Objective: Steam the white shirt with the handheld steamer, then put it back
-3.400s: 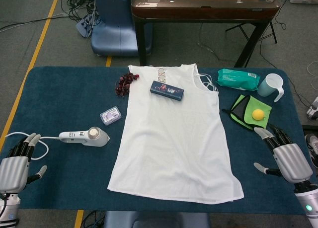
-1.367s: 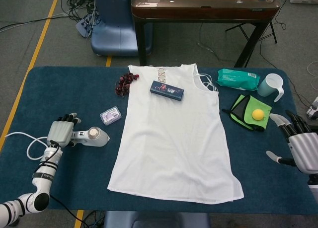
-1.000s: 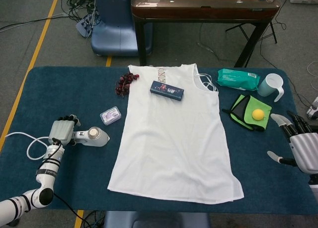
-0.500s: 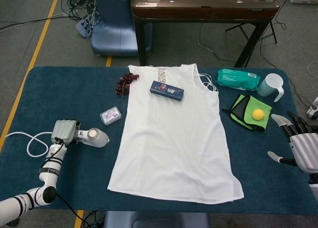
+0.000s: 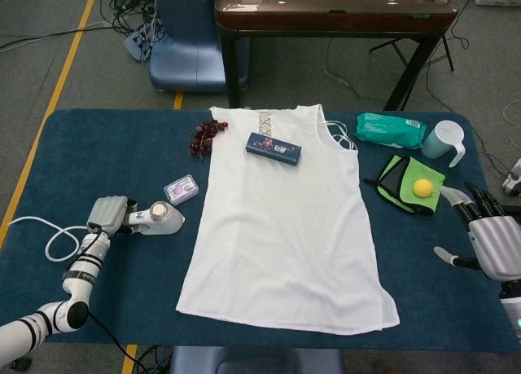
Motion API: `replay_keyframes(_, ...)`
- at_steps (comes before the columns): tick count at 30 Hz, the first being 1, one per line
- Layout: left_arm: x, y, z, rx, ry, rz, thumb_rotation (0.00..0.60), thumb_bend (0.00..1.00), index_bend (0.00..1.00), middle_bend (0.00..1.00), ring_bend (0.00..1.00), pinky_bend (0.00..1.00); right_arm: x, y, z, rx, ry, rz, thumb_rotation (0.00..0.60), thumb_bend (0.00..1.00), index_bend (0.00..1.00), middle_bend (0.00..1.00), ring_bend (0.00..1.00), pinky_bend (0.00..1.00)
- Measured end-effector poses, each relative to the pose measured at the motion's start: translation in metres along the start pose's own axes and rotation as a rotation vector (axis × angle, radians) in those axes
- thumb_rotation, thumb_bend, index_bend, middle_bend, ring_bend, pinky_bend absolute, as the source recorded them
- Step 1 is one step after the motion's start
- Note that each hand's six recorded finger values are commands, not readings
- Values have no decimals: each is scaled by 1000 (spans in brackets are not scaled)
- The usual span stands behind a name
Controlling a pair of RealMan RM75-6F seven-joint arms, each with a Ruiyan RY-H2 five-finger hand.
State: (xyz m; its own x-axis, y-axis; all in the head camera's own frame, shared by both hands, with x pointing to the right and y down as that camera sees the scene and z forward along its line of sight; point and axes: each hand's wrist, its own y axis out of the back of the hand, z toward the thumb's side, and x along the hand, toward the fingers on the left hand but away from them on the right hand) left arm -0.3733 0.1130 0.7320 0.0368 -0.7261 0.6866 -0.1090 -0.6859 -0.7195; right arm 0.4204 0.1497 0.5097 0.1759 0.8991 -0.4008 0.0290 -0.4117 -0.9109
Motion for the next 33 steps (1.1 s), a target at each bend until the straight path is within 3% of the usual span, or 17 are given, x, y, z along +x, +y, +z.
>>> replay_keyframes(15, -7, 16, 8, -132, -106, -2, 600, 185, 891, 679, 558, 566, 1, -3, 11, -4, 23, 19, 600, 17, 0, 179, 41, 96)
replay_keyframes(33, -17, 28, 26, -339, -171, -75, 600, 185, 897, 686, 564, 566, 3, -17, 18, -12, 38, 76, 600, 17, 0, 179, 41, 95)
